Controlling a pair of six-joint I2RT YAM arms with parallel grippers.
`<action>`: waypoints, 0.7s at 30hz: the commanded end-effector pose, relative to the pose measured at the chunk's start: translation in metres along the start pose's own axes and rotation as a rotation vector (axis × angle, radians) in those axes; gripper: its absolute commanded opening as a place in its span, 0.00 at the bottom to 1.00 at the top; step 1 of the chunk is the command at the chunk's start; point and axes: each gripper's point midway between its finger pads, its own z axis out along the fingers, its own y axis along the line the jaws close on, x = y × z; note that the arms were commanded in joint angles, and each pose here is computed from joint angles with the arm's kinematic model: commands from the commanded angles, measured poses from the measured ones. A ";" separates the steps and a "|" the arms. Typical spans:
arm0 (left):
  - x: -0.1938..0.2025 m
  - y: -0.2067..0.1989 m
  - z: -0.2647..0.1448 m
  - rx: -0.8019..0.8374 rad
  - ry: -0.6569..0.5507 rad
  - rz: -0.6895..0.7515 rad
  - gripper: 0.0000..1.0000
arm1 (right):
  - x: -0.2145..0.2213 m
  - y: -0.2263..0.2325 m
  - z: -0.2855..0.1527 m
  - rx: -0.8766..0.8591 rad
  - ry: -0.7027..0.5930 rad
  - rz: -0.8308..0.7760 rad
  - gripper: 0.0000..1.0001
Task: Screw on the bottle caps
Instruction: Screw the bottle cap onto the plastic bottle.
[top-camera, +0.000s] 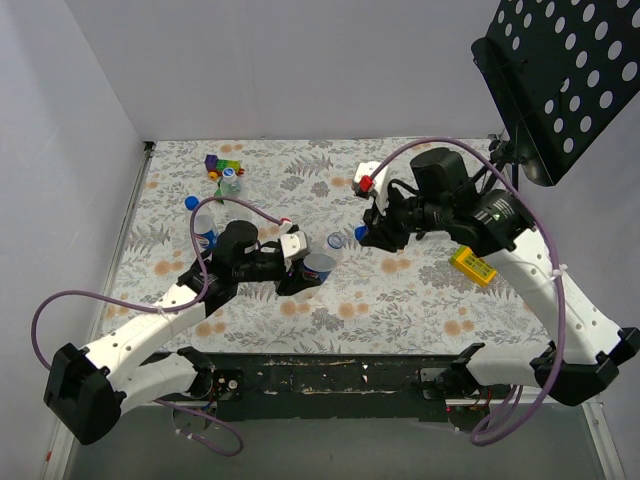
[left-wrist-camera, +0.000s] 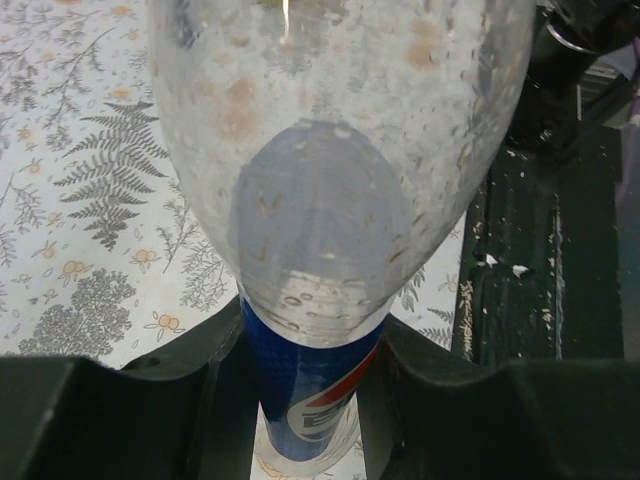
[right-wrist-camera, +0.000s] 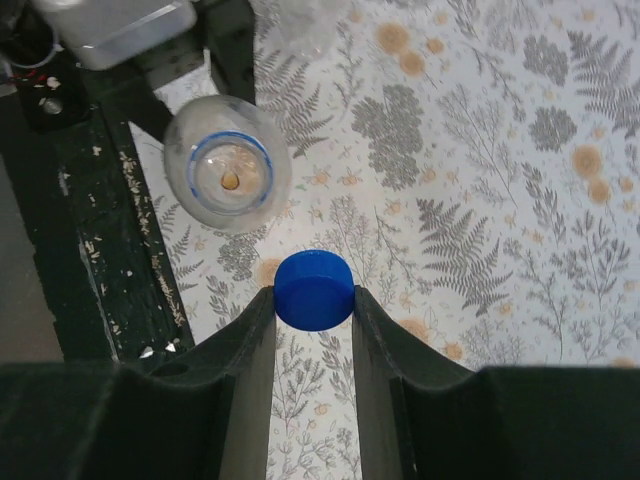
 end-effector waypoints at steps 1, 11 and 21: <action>-0.017 -0.020 -0.012 0.108 -0.016 0.080 0.31 | -0.011 0.036 -0.015 -0.148 -0.084 -0.163 0.29; -0.019 -0.031 -0.021 0.160 0.025 0.092 0.30 | -0.030 0.056 -0.020 -0.233 -0.176 -0.318 0.27; -0.019 -0.034 -0.023 0.178 0.048 0.080 0.30 | -0.037 0.065 -0.010 -0.282 -0.188 -0.352 0.27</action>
